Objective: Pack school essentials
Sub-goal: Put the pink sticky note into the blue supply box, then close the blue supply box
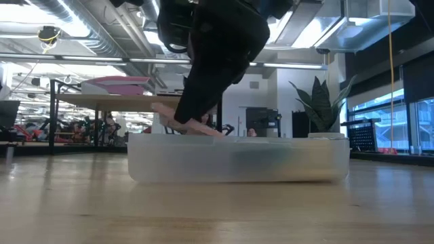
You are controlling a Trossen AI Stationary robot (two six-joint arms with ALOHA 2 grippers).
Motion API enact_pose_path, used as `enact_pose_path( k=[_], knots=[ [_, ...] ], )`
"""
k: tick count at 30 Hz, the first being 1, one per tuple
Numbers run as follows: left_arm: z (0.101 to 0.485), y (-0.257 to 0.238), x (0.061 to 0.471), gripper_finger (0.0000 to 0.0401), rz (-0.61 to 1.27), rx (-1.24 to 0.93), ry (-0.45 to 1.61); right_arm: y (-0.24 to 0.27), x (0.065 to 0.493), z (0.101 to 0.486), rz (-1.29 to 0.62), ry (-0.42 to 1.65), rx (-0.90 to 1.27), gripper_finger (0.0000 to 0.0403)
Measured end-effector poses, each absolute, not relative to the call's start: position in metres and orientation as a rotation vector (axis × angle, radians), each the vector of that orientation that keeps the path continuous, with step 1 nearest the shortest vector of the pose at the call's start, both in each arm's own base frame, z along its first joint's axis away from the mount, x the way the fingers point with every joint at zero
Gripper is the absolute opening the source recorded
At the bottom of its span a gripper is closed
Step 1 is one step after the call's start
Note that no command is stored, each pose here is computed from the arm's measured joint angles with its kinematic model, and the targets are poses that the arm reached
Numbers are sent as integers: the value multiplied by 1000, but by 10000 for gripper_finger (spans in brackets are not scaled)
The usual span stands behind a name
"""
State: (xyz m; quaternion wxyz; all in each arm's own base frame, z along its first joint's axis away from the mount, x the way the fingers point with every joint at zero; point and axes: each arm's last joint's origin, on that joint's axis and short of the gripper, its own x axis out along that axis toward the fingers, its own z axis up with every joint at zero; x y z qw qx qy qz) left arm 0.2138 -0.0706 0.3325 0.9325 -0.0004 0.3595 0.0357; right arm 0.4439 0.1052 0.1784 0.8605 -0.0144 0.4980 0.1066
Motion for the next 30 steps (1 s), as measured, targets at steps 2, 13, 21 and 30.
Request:
enact_pose_path(
  k=[2,13,21,30],
  knots=[
    [333,-71,214,94,73,-1,736,105,444,178,223,1049,-31,397],
    [332,-71,214,94,73,-1,736,103,444,178,213,1048,-36,395],
    [333,-71,214,94,72,-2,734,93,429,195,128,1140,67,394],
    [333,-71,214,94,68,13,734,85,413,248,123,1039,77,394]
  ],
)
